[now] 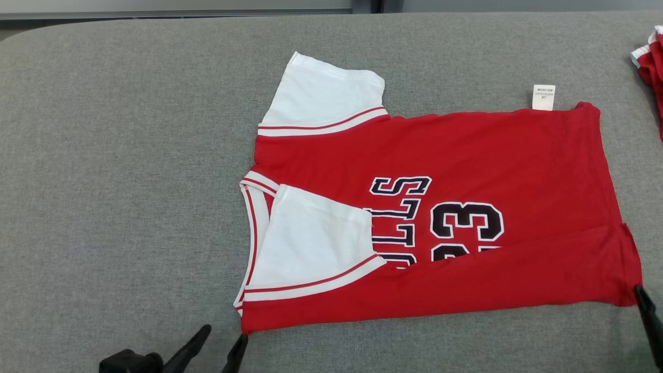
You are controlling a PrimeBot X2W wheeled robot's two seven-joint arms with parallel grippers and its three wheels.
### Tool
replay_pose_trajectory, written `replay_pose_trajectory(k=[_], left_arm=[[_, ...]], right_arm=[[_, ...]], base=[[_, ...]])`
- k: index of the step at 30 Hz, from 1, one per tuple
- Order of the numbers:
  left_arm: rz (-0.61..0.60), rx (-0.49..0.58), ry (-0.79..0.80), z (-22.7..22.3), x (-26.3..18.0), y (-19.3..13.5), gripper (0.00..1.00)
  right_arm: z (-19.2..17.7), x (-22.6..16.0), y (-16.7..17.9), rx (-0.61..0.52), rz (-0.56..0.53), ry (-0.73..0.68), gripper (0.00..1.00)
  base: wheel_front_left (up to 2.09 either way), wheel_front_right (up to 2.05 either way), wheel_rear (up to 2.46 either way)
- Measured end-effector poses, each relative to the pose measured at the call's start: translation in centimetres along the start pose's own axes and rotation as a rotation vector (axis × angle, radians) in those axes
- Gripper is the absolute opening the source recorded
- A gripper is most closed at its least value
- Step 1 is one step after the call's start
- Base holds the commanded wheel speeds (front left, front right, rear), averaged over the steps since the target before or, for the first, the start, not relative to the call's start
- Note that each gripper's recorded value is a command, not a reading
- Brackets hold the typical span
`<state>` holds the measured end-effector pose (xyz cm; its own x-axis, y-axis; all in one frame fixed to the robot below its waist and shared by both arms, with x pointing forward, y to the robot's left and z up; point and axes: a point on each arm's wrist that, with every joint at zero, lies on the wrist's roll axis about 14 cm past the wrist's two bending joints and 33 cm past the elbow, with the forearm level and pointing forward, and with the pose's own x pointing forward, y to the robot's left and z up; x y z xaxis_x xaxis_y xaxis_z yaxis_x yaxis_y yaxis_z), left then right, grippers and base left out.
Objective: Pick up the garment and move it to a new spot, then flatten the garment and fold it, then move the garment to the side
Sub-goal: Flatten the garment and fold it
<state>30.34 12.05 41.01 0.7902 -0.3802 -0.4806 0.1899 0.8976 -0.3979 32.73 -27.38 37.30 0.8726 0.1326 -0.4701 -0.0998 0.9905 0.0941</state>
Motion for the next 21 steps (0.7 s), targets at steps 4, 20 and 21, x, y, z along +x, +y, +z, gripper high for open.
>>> replay_pose_trajectory(k=[4, 20, 21], left_arm=[[0.022, 0.007, -0.043, 2.0, -0.3, 0.8, 1.0], [-0.113, 0.315, -0.009, 20.1, 17.0, -0.5, 1.0], [-0.103, 0.327, 0.049, 19.7, 18.2, -0.3, 1.0]], right_arm=[[2.3, 0.3, -0.3, -0.013, -0.007, -0.072, 1.0], [9.0, 8.2, 8.2, -0.085, 0.202, -0.278, 1.0], [8.9, 8.5, 8.2, -0.075, 0.2, -0.276, 1.0]], base=[[0.0, 0.0, 0.0], [0.0, 0.0, 0.0], [0.0, 0.0, 0.0]])
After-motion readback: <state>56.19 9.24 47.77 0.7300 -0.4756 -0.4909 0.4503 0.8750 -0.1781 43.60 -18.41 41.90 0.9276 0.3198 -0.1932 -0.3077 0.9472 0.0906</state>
